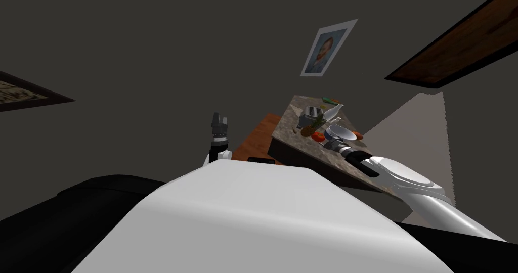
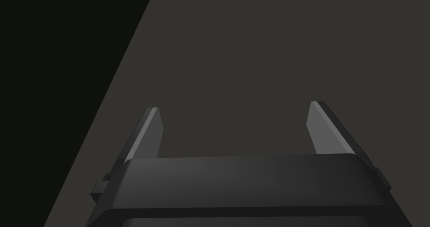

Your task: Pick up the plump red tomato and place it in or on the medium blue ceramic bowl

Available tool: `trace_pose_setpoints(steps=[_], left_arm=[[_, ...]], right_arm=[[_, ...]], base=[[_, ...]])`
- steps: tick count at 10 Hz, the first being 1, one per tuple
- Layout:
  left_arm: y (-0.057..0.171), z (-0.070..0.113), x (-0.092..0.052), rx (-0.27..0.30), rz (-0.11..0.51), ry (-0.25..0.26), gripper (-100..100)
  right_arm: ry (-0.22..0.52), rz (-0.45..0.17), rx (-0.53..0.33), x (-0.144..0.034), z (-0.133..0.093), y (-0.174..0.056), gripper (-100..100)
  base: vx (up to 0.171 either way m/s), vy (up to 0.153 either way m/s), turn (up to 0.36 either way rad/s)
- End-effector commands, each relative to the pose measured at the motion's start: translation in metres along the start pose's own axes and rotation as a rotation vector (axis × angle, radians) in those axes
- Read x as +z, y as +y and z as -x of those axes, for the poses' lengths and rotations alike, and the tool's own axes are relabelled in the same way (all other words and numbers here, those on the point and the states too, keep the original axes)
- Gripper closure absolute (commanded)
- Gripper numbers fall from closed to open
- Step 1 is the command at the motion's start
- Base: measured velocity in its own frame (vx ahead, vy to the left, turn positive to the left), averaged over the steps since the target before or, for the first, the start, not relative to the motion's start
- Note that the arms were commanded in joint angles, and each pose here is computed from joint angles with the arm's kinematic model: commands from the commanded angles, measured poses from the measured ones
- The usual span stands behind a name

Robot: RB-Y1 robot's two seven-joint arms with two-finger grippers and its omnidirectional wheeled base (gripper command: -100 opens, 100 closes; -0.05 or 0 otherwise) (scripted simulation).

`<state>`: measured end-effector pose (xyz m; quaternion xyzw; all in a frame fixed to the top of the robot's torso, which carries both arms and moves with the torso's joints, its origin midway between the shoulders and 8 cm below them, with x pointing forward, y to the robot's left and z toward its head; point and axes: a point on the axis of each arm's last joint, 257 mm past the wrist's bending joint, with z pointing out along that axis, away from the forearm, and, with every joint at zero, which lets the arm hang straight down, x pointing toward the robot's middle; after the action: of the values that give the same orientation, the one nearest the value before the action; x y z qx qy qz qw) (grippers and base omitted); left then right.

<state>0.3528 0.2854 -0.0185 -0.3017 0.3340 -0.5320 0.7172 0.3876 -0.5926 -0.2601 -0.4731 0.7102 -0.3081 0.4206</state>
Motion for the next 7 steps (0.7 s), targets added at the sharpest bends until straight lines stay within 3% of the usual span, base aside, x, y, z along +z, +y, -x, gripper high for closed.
trace_pose_setpoints(steps=[1, 3, 5, 6, 7], left_arm=[[0.000, 0.000, 0.000, 0.000, 0.000, 0.000, 0], [0.000, 0.000, 0.000, 0.000, 0.000, 0.000, 0], [0.000, 0.000, 0.000, 0.000, 0.000, 0.000, 0], [0.000, 0.000, 0.000, 0.000, 0.000, 0.000, 0], [0.000, 0.000, 0.000, 0.000, 0.000, 0.000, 0]], right_arm=[[0.055, 0.028, -0.067, -0.008, -0.025, 0.007, -100], [0.121, 0.082, -0.140, -0.019, -0.057, 0.025, -100], [0.119, 0.087, -0.139, -0.017, -0.058, 0.030, -100], [0.122, 0.088, -0.141, -0.017, -0.059, 0.030, 0], [0.132, 0.083, -0.134, -0.013, -0.059, 0.041, -100]], base=[[0.104, 0.053, 0.070], [0.107, 0.054, 0.078], [0.063, 0.019, 0.030], [0.008, 0.002, 0.000], [0.065, -0.032, 0.107]])
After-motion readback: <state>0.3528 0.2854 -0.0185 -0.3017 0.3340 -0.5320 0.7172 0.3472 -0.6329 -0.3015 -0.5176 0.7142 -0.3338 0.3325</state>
